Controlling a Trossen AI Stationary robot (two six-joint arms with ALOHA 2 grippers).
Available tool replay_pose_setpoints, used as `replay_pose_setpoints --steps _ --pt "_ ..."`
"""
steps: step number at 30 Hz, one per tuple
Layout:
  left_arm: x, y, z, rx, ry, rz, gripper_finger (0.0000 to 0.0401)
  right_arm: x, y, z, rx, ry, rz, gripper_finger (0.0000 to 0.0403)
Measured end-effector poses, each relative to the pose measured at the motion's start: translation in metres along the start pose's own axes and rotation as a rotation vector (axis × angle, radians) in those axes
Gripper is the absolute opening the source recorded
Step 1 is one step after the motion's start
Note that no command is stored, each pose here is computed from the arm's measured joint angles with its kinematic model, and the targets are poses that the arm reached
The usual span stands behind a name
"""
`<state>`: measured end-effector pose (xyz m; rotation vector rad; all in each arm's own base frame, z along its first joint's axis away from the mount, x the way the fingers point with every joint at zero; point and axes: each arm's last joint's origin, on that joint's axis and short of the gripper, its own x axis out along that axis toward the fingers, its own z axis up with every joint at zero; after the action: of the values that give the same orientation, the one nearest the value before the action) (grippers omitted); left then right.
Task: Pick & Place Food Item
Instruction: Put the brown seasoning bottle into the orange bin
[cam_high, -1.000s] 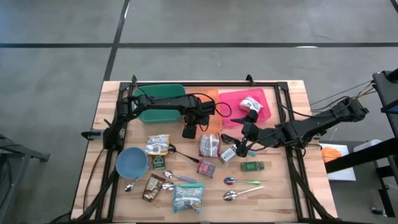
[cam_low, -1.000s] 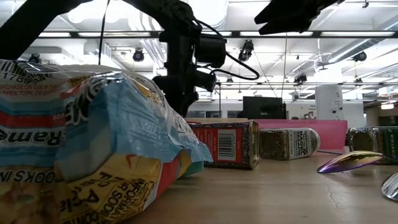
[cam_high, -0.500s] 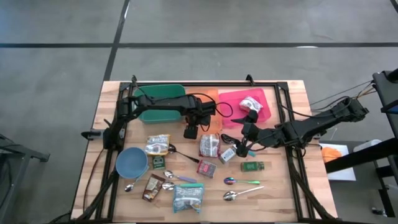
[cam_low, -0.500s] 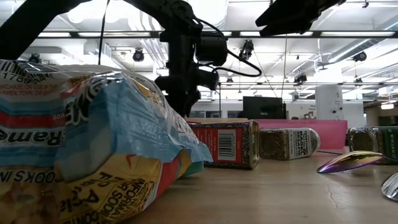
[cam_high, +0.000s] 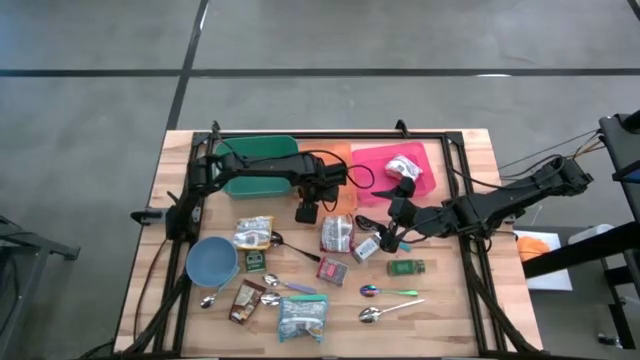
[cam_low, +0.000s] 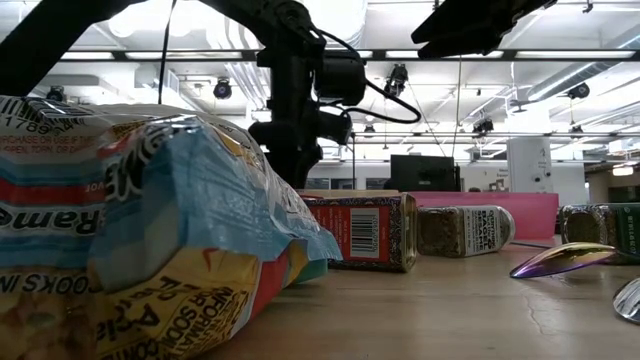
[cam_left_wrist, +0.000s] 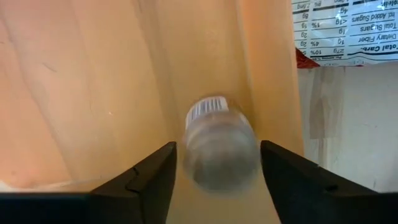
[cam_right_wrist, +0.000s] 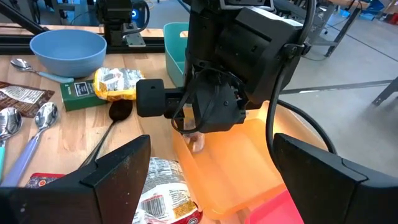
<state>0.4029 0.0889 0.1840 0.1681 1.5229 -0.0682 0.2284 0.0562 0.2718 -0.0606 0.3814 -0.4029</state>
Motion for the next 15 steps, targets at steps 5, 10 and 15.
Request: replay_pose_setpoints --steps 5,10,15 --pt "-0.0001 -0.0001 0.0 0.0 0.0 0.0 0.0277 0.0 0.0 0.0 0.0 0.0 0.0 0.0333" --pt "-0.0002 -0.0001 0.0 -0.002 0.007 0.019 0.0296 -0.0001 0.0 0.0001 0.001 -0.001 0.0 0.0333" --pt "-0.0005 0.0022 -0.0008 -0.006 0.037 0.101 0.0298 0.0 -0.0002 0.0002 0.001 -0.002 -0.003 0.0333"
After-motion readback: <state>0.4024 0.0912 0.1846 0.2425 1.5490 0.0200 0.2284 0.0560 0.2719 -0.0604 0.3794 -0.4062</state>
